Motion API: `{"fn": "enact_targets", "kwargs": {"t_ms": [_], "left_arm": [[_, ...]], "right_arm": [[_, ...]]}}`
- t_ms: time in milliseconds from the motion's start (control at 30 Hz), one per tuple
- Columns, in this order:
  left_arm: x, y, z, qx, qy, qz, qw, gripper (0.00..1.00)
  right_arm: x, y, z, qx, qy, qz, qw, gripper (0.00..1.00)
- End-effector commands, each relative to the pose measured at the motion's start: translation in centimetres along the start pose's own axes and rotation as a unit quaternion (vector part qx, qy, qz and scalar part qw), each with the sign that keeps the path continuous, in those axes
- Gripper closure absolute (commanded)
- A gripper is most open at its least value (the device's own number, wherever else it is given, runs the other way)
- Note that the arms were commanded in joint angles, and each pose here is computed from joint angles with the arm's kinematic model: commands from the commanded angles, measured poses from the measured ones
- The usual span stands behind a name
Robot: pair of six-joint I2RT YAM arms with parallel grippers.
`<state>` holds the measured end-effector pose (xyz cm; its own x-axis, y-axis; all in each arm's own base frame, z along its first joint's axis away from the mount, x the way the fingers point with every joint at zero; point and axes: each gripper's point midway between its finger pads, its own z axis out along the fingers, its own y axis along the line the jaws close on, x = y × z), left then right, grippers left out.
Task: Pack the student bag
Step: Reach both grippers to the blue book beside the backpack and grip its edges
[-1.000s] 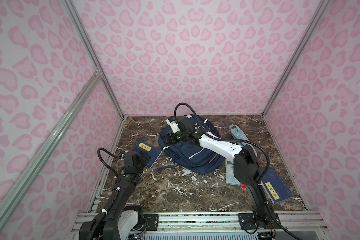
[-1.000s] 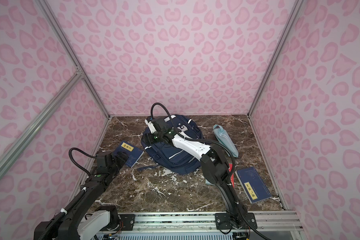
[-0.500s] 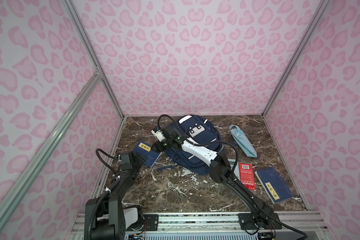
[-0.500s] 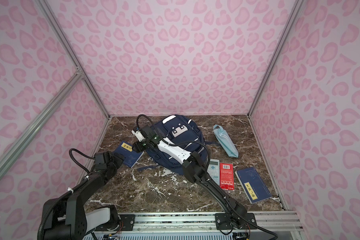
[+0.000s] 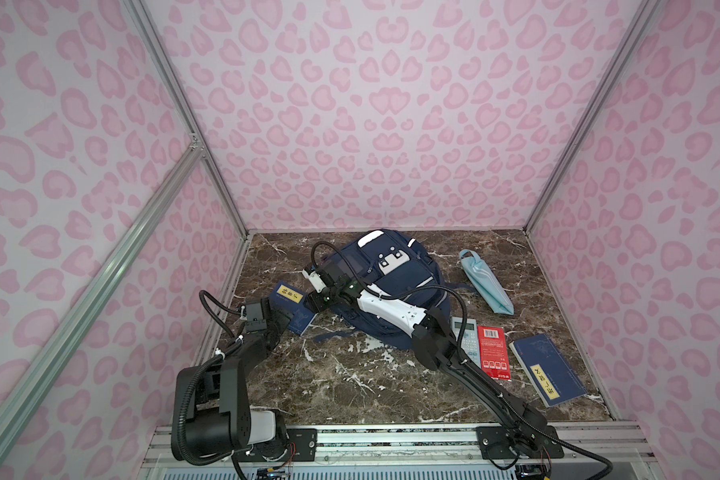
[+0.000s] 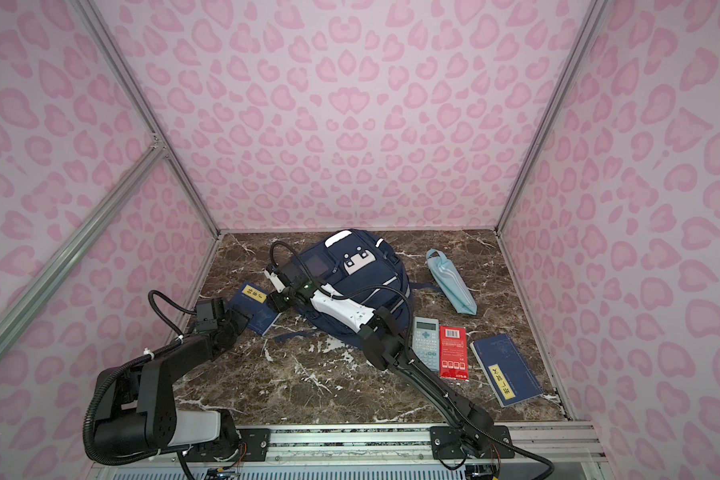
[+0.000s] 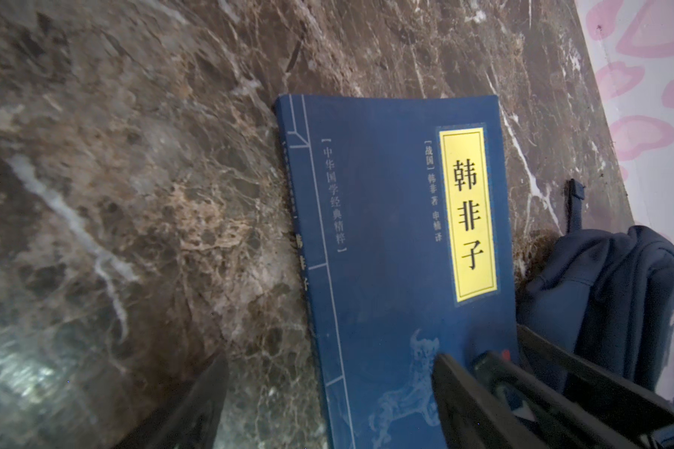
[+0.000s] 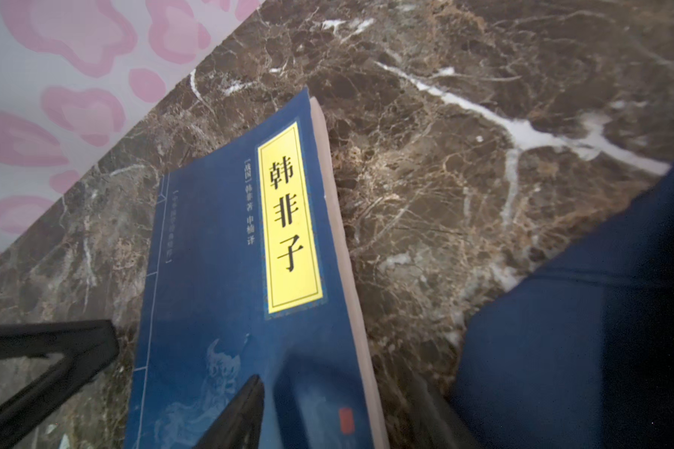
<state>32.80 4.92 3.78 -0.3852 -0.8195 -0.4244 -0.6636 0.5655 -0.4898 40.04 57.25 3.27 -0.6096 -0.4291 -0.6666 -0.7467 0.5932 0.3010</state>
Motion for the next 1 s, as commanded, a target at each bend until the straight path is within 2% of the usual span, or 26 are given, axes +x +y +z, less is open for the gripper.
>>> {"fn": "enact_targets", "kwargs": {"t_ms": [0,100,200,300,467,700,767,833,900,967], "left_arm": [[-1.0,-0.4,0.0,-0.002,-0.016,0.009,1.000,0.17],[-0.7,0.0,0.3,-0.012,-0.009,0.014,1.000,0.18],[0.1,0.6,0.6,-0.018,0.006,0.011,1.000,0.19],[1.0,1.2,0.3,-0.016,0.017,0.005,1.000,0.20],[3.8,1.9,-1.3,0.000,0.042,0.004,0.999,0.23],[8.0,2.4,-3.3,0.011,0.087,0.032,0.996,0.28],[7.5,3.0,-4.1,-0.003,0.069,0.034,0.997,0.27],[6.1,3.2,-5.2,-0.013,0.034,0.038,0.999,0.26],[4.5,2.4,-6.1,-0.005,0.011,0.042,0.999,0.25],[3.4,1.6,-6.5,0.000,-0.003,0.042,0.999,0.24]], "right_arm": [[2.7,0.1,1.0,0.000,0.040,0.002,0.999,0.40],[3.7,1.6,0.7,-0.014,0.059,-0.008,0.998,0.48],[5.1,3.5,0.0,-0.036,0.083,-0.014,0.996,0.51],[6.5,3.9,-1.3,-0.025,0.109,-0.015,0.994,0.53],[8.7,5.1,-3.8,-0.025,0.141,0.034,0.989,0.58],[9.8,7.2,-6.2,-0.041,0.126,0.026,0.991,0.60],[9.4,6.3,-7.2,-0.021,0.114,0.024,0.993,0.60],[8.3,4.7,-8.0,-0.004,0.090,0.041,0.995,0.54],[7.0,3.1,-8.3,0.010,0.070,0.052,0.996,0.42],[5.9,2.4,-7.8,0.014,0.056,0.038,0.998,0.30]]}}
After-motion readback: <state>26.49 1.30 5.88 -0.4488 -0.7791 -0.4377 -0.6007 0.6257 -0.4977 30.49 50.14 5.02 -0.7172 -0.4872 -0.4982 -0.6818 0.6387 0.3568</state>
